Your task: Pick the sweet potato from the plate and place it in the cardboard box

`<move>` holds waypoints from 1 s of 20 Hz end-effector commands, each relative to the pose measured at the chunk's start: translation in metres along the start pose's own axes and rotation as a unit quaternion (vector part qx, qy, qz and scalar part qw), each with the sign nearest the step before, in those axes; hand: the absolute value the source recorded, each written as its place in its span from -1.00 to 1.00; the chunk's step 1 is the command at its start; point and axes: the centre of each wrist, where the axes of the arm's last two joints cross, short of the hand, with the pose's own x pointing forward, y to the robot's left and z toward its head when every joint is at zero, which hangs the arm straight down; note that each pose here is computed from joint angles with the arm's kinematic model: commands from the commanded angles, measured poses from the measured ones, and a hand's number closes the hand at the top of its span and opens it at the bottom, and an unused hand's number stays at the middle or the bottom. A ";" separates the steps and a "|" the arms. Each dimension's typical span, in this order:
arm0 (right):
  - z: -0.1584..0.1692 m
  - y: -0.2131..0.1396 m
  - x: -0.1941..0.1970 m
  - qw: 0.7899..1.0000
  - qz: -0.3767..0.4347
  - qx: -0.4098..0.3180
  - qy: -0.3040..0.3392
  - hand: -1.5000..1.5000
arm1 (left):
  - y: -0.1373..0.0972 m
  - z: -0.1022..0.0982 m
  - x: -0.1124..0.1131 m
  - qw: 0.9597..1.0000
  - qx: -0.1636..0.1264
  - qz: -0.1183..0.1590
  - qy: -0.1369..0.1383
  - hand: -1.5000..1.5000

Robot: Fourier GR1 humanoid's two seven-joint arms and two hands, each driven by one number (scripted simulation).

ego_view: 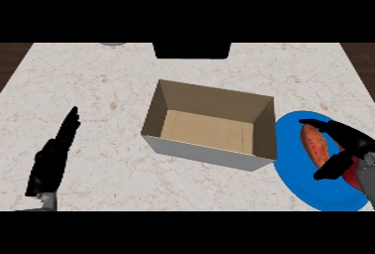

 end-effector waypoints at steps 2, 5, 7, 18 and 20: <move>0.001 0.010 -0.002 1.000 0.000 0.007 -0.012 1.00 | 0.005 0.003 -0.001 1.000 0.001 0.006 0.007 0.00; 0.007 -0.003 -0.010 0.996 0.046 -0.077 -0.015 1.00 | -0.021 0.004 -0.020 1.000 -0.004 -0.012 0.000 0.00; -0.013 0.007 0.006 0.993 0.050 -0.105 -0.018 1.00 | 0.023 -0.005 -0.013 1.000 0.005 0.004 -0.002 0.00; -0.006 -0.051 0.025 0.924 0.258 -0.136 -0.247 1.00 | -0.005 -0.013 0.004 1.000 -0.014 0.001 -0.022 0.00; -0.006 -0.071 0.009 0.914 0.265 -0.148 -0.270 1.00 | -0.013 -0.008 -0.001 1.000 -0.018 0.001 -0.014 0.00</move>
